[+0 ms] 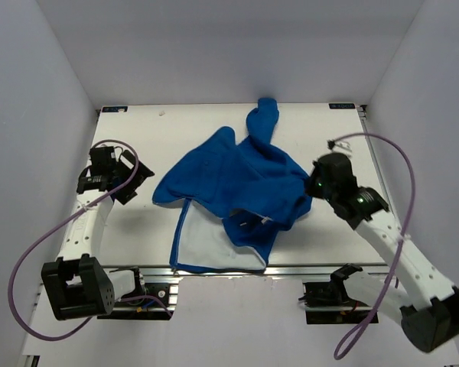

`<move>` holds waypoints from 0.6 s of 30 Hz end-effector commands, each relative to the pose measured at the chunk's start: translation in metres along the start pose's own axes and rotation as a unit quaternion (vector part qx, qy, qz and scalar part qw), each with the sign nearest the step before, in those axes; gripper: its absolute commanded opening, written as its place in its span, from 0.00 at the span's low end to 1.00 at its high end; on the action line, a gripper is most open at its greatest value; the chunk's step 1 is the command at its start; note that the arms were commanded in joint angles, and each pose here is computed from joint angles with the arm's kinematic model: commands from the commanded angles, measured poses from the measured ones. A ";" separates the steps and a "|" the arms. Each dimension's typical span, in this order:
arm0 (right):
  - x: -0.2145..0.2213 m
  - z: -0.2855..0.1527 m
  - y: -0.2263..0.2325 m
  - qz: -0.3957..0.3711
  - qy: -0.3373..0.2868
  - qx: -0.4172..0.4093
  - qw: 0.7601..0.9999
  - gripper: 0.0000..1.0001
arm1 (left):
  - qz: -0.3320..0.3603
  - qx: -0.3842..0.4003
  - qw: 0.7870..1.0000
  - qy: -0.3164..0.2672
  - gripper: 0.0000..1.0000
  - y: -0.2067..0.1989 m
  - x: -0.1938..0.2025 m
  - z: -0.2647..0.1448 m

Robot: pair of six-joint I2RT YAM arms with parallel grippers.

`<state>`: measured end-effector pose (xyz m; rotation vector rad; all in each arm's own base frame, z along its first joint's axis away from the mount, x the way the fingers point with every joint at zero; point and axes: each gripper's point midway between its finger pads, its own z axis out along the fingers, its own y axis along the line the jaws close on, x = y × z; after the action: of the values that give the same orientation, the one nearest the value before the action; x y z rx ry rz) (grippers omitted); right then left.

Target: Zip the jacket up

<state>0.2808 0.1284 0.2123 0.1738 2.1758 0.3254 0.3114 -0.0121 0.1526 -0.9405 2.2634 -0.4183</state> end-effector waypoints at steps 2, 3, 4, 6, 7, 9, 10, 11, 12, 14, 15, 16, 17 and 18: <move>0.033 -0.035 -0.098 0.041 0.023 0.188 0.981 0.09 | 0.006 0.038 0.999 0.034 0.98 -0.012 0.010 0.016; 0.037 -0.037 -0.114 0.043 0.023 0.218 0.975 0.09 | 0.006 0.038 0.998 0.041 0.98 -0.012 0.011 0.022; 0.040 -0.036 -0.120 0.043 0.029 0.228 0.972 0.09 | 0.008 0.037 0.998 0.044 0.98 -0.013 0.011 0.024; 0.042 -0.026 -0.117 0.040 0.046 0.206 0.977 0.02 | 0.015 0.034 0.998 0.054 0.98 -0.014 0.013 0.030; 0.042 -0.020 -0.111 0.033 0.053 0.188 0.980 0.00 | 0.031 0.042 0.997 0.055 0.98 -0.023 0.013 0.029; 0.038 -0.005 -0.086 0.019 0.062 0.120 0.991 0.00 | 0.068 0.059 0.994 0.056 0.98 -0.038 0.016 0.029; 0.035 -0.001 -0.077 0.010 0.062 0.096 0.993 0.00 | 0.131 0.072 0.986 0.069 0.98 -0.056 0.035 0.029; 0.028 0.002 -0.066 0.001 0.057 0.067 0.996 0.00 | 0.170 0.091 0.980 0.057 0.98 -0.079 0.032 0.024; 0.021 0.007 -0.050 -0.013 0.052 0.023 0.998 0.00 | 0.212 0.098 0.971 0.059 0.98 -0.094 0.041 0.020; 0.002 0.009 -0.027 -0.032 0.039 -0.029 0.998 0.00 | 0.329 0.146 0.931 0.059 0.98 -0.143 0.074 0.010; -0.008 0.008 -0.012 -0.037 0.030 -0.065 0.997 0.00 | 0.365 0.171 0.913 0.059 0.98 -0.161 0.086 0.005; -0.016 0.005 0.003 -0.050 0.025 -0.103 0.993 0.00 | 0.413 0.202 0.885 0.067 0.98 -0.180 0.110 -0.002; -0.029 0.003 0.022 -0.065 0.018 -0.146 0.987 0.00 | 0.428 0.222 0.874 0.062 0.98 -0.198 0.114 -0.004; -0.027 -0.007 0.050 -0.079 0.033 -0.229 0.970 0.00 | 0.436 0.239 0.866 0.054 0.98 -0.210 0.116 -0.006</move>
<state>0.2728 0.1047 0.1723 0.0764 2.3708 0.3573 0.3475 -0.2162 0.1823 0.1411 2.3819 -0.5817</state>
